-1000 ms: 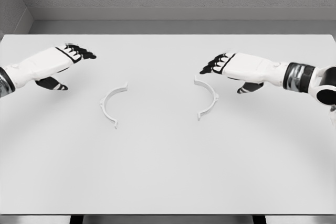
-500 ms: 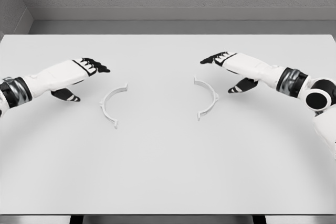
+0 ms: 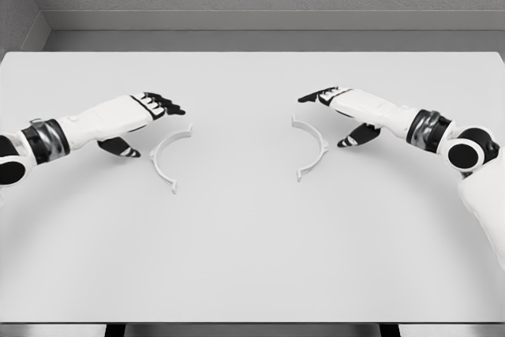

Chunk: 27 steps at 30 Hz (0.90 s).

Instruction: Assemble PVC drainage pipe clamps

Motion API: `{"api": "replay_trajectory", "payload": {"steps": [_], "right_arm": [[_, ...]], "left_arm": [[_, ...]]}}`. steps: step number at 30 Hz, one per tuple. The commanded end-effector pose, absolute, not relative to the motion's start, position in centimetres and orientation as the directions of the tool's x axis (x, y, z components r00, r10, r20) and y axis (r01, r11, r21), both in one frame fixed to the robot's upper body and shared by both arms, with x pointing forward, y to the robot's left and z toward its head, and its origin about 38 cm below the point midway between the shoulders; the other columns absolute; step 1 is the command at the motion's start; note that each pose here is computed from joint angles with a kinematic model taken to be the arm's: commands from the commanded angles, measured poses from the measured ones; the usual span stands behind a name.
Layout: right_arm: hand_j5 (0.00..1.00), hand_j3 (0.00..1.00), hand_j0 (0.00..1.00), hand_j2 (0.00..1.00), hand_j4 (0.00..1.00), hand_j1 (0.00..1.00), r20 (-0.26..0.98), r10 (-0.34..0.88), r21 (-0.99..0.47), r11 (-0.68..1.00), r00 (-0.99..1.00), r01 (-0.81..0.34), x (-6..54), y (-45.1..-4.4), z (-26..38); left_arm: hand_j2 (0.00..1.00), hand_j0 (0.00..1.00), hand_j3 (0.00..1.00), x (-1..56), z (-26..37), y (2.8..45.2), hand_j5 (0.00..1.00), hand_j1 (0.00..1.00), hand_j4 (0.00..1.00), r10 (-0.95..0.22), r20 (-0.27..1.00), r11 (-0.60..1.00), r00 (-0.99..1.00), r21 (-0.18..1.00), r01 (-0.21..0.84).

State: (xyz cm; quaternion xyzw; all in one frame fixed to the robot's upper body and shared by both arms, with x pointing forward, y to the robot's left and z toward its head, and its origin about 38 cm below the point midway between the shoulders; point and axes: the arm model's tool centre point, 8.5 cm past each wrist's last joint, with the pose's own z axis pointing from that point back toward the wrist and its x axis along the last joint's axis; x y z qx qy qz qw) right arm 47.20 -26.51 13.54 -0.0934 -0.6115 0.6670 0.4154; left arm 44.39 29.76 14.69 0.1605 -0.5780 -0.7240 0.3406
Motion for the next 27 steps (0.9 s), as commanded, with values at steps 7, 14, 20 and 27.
{"api": "replay_trajectory", "payload": {"steps": [7,14,20,27], "right_arm": [[0.98,0.98,0.98,0.98,0.98,0.98,0.408,0.65,-0.885,0.109,-0.641,-0.453,47.2,-25.2,13.0],[0.98,0.98,0.98,0.98,0.98,0.98,0.415,0.649,-0.882,0.113,-0.638,-0.459,47.3,-25.0,12.8],[0.98,0.98,0.98,0.98,0.98,0.98,0.425,0.643,-0.874,0.109,-0.636,-0.474,47.3,-24.4,12.2],[0.98,0.98,0.98,0.98,0.98,0.98,0.42,0.637,-0.881,0.114,-0.646,-0.46,47.7,-24.0,13.0]], "left_arm": [[1.0,1.0,1.0,44.5,13.8,29.7,1.0,1.0,1.0,-0.685,0.185,-0.092,-0.704,0.937,0.336],[1.0,1.0,1.0,44.6,14.0,29.5,1.0,1.0,1.0,-0.683,0.185,-0.088,-0.707,0.94,0.331],[1.0,1.0,1.0,44.7,14.0,28.8,1.0,1.0,1.0,-0.674,0.192,-0.079,-0.713,0.941,0.329],[1.0,1.0,1.0,44.8,13.8,27.9,1.0,1.0,1.0,-0.664,0.192,-0.082,-0.722,0.942,0.326]]}}
